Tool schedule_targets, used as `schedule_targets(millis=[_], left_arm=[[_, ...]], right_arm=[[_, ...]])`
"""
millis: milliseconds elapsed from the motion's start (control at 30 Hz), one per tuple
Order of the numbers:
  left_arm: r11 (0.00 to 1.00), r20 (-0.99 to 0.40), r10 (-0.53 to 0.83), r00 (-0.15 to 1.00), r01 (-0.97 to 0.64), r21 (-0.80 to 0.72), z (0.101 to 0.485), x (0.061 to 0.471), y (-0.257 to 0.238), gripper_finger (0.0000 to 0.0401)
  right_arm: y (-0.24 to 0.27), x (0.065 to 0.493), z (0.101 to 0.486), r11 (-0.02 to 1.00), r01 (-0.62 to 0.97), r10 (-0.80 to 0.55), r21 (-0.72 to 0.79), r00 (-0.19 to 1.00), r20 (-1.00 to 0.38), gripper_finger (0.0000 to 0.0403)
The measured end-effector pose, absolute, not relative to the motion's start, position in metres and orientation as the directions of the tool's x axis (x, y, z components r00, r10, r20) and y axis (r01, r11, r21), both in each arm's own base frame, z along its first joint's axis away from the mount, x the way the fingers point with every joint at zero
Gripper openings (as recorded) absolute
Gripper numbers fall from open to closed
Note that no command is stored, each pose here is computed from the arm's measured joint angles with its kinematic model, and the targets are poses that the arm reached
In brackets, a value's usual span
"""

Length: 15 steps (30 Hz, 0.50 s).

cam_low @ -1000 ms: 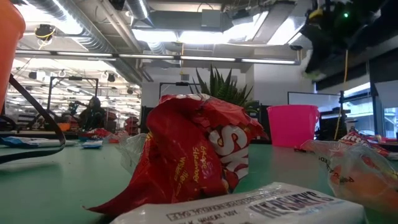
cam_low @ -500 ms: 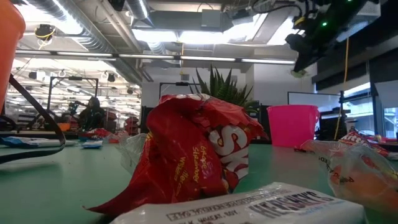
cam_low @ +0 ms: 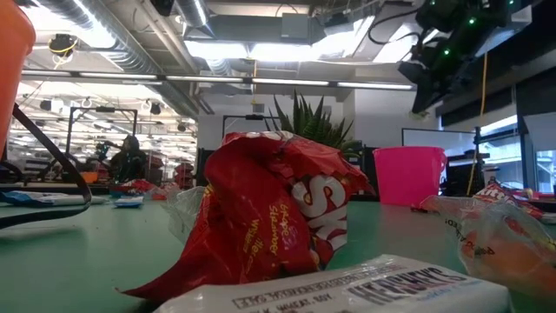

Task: Sort candy
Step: Put the green gummy into the pink bucket, then put the blue gummy into the pink bucket

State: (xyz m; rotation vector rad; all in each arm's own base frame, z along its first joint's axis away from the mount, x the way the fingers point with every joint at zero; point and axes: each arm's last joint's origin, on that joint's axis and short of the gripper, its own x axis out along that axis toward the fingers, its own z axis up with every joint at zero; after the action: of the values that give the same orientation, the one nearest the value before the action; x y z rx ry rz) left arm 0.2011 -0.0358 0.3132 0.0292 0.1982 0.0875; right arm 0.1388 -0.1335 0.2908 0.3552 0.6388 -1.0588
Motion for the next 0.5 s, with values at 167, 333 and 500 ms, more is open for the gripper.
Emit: schedule_targets(millis=[167,333,500], left_arm=[[0.995,-0.195,0.093,0.976,-0.087,0.038,0.3132,0.2011,-0.0357,0.0149],[0.995,-0.195,0.093,0.976,-0.088,0.036,0.3132,0.2011,-0.0357,0.0149],[0.995,-0.195,0.096,0.976,-0.091,0.036,0.3132,0.2011,-0.0356,0.0149]], right_arm=[[-0.1376,0.1364,0.2918,0.467,0.884,-0.690,-0.023,0.348,-0.635,0.0038],[-0.1385,0.1384,0.2941,0.476,0.880,-0.699,-0.012,0.370,-0.612,0.0069],[-0.1320,0.1412,0.2946,0.629,0.770,-0.553,0.107,0.540,-0.635,0.0095]])
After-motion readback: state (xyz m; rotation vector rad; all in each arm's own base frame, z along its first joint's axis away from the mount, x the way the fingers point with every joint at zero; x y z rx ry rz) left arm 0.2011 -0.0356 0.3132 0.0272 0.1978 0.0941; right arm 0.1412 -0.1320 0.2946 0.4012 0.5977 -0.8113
